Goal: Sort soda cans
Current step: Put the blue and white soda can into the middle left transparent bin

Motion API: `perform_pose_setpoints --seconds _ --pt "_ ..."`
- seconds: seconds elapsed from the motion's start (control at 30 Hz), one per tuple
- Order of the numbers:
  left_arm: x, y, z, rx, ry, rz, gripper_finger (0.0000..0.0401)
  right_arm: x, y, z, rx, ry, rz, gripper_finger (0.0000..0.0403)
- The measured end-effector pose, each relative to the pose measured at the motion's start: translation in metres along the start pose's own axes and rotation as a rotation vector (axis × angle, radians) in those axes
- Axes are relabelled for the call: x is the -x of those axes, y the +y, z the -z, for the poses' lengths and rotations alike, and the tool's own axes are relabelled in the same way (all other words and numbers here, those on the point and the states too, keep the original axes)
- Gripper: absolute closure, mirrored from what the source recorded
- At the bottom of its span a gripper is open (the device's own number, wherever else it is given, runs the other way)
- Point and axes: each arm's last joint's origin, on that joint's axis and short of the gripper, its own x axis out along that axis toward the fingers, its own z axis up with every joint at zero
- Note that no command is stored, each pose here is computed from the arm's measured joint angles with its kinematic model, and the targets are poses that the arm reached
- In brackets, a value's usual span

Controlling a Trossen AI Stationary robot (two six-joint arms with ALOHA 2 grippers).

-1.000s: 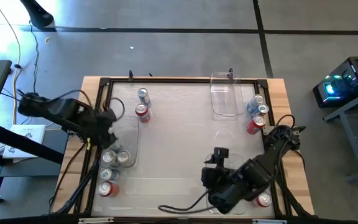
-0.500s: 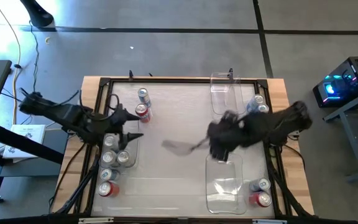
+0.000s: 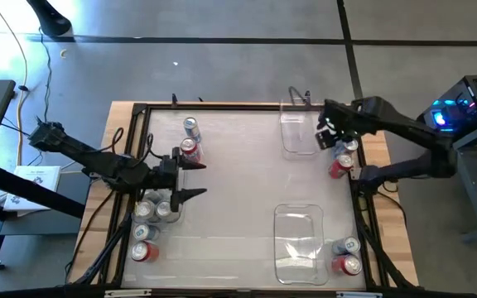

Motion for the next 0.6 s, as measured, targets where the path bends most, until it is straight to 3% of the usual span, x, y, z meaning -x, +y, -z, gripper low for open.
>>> perform_pose_setpoints --seconds 0.2,0.43,0.6 --pt "-0.002 -0.001 0.000 0.006 -0.005 0.000 0.0055 -0.035 -0.022 -0.024 -0.008 0.078 0.175 0.0105" --pt "-0.002 -0.001 -0.001 0.015 -0.014 0.002 0.0055 -0.056 -0.047 -0.051 0.070 0.150 0.202 0.0105" --pt "-0.002 -0.001 0.000 0.008 -0.011 0.002 0.0055 -0.057 -0.050 -0.053 0.092 0.197 0.193 0.0105"
